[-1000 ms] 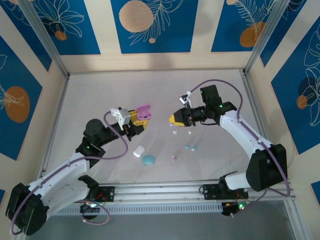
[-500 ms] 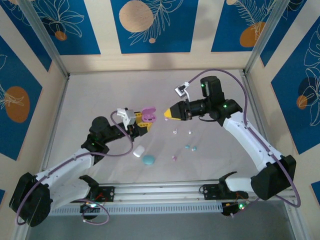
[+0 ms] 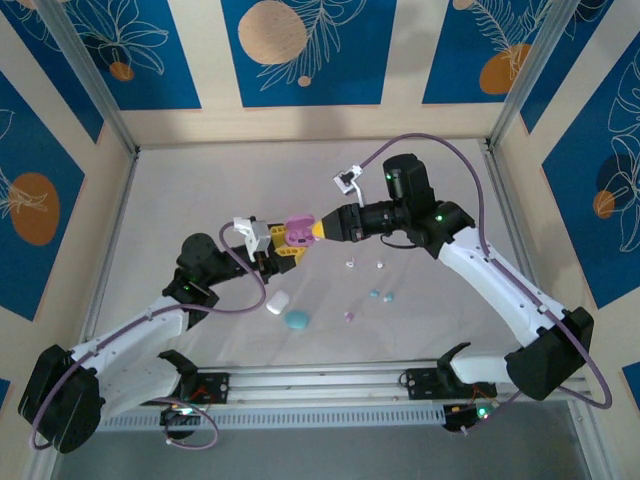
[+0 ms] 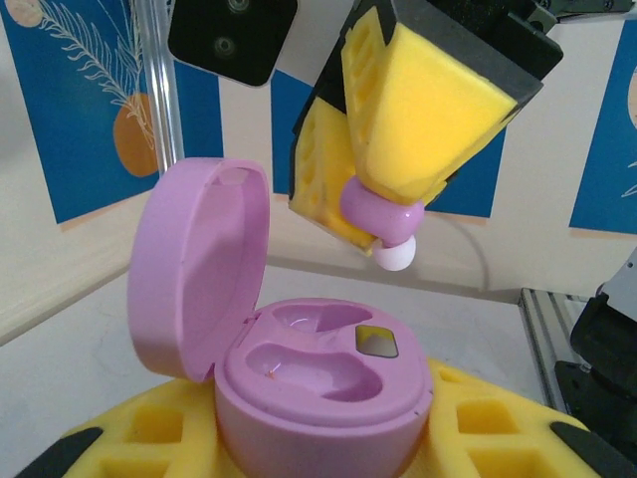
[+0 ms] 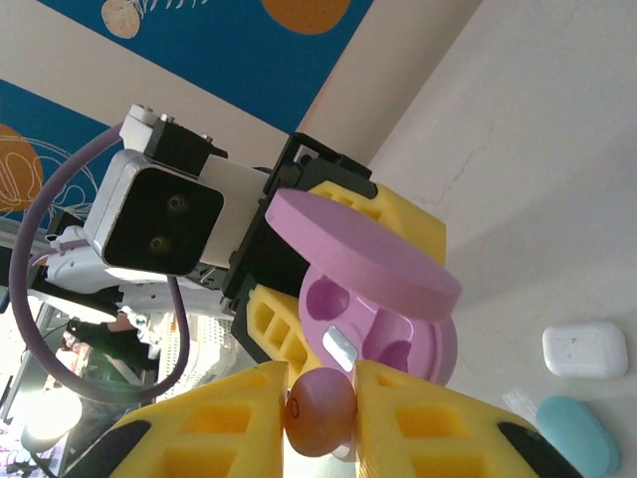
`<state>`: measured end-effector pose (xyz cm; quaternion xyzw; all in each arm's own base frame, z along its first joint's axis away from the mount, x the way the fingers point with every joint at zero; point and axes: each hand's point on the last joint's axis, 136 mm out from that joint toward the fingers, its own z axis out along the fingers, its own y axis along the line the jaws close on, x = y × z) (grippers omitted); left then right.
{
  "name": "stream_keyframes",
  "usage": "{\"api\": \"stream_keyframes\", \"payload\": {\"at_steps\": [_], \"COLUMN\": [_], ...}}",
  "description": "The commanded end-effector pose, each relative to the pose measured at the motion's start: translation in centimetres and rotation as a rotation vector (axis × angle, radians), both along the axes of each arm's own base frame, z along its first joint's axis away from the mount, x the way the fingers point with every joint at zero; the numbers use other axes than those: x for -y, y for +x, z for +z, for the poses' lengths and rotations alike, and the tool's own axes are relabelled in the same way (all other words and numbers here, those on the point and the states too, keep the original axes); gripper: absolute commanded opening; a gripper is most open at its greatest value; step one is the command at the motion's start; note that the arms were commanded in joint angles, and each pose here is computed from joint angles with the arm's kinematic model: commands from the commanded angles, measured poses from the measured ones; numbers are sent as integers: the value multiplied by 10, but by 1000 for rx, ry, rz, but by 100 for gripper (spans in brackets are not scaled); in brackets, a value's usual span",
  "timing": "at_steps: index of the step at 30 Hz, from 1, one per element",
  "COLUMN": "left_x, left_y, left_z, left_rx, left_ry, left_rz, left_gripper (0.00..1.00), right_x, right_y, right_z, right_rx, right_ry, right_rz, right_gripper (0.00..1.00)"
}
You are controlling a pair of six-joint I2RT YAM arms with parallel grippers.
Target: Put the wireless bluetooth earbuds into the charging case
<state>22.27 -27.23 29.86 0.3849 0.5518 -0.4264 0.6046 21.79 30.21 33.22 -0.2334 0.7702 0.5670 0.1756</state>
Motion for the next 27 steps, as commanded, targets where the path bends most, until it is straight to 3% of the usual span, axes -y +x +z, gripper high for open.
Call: {"api": "stream_keyframes", "payload": {"at_steps": [1, 27], "left_x": [5, 9], "left_y": [-12, -8], "left_z": [29, 33], "left_rx": [71, 65], "left_ry": [-52, -67], "left_rz": [-54, -64], "left_gripper": [36, 36], "right_x": [-5, -17], "right_y": [5, 20], "right_z": [9, 1], "right_rx": [52, 78], "right_ry": [9, -42], "right_rz": [-4, -78], "right_gripper": [22, 23]}}
